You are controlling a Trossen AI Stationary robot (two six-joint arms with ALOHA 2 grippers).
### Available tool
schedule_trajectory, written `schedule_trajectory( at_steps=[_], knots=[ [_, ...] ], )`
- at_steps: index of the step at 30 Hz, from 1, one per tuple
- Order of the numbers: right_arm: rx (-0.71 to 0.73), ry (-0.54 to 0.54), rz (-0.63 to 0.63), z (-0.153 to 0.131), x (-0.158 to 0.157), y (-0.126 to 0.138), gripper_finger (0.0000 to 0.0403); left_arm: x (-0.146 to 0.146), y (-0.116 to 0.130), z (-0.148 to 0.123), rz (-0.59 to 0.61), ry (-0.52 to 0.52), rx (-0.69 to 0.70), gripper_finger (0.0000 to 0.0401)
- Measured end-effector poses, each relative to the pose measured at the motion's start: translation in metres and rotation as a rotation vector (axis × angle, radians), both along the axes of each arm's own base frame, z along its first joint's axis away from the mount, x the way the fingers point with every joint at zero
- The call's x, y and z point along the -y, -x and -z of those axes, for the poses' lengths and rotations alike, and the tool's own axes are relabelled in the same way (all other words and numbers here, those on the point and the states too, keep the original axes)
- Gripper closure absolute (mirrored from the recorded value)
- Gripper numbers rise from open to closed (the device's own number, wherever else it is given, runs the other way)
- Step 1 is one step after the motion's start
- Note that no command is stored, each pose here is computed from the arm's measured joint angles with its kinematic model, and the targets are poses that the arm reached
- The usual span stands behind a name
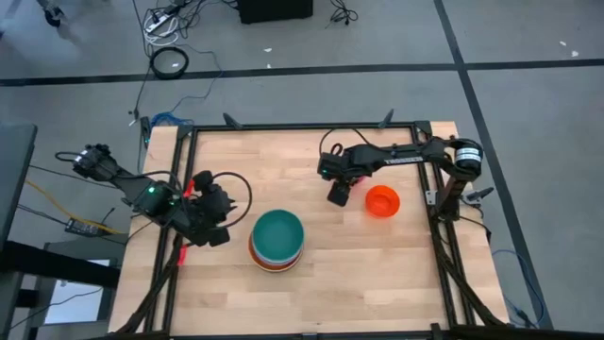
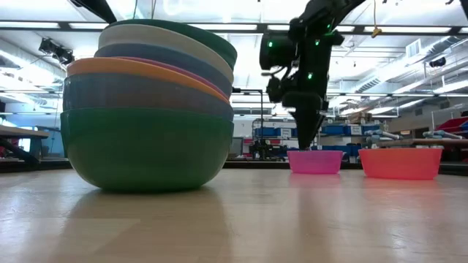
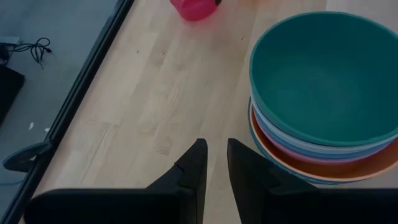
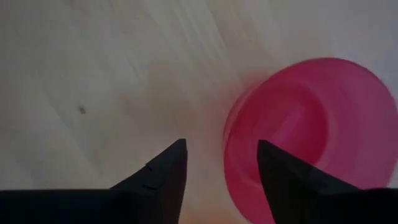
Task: Nest bowls inside each other
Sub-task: Stack the red bowl on top of the dark green bowl
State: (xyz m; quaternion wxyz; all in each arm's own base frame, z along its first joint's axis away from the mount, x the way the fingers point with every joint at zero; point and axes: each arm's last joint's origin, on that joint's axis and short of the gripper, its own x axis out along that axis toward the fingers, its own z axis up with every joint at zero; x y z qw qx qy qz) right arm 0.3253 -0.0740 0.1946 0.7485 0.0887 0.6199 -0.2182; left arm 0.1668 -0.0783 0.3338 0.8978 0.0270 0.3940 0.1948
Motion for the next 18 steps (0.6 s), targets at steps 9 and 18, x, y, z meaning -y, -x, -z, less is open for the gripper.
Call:
schedule_trajectory(
  at_steps=[9, 18],
  knots=[
    [-0.043, -0.008, 0.01, 0.027, 0.009, -0.009, 0.0198, 0.0, 0.0, 0.0, 0.0, 0.0, 0.0, 0.0329],
    [-0.077, -0.008, 0.004, 0.037, 0.016, -0.009, 0.0338, 0.0, 0.0, 0.0, 0.0, 0.0, 0.001, 0.0329]
  ],
)
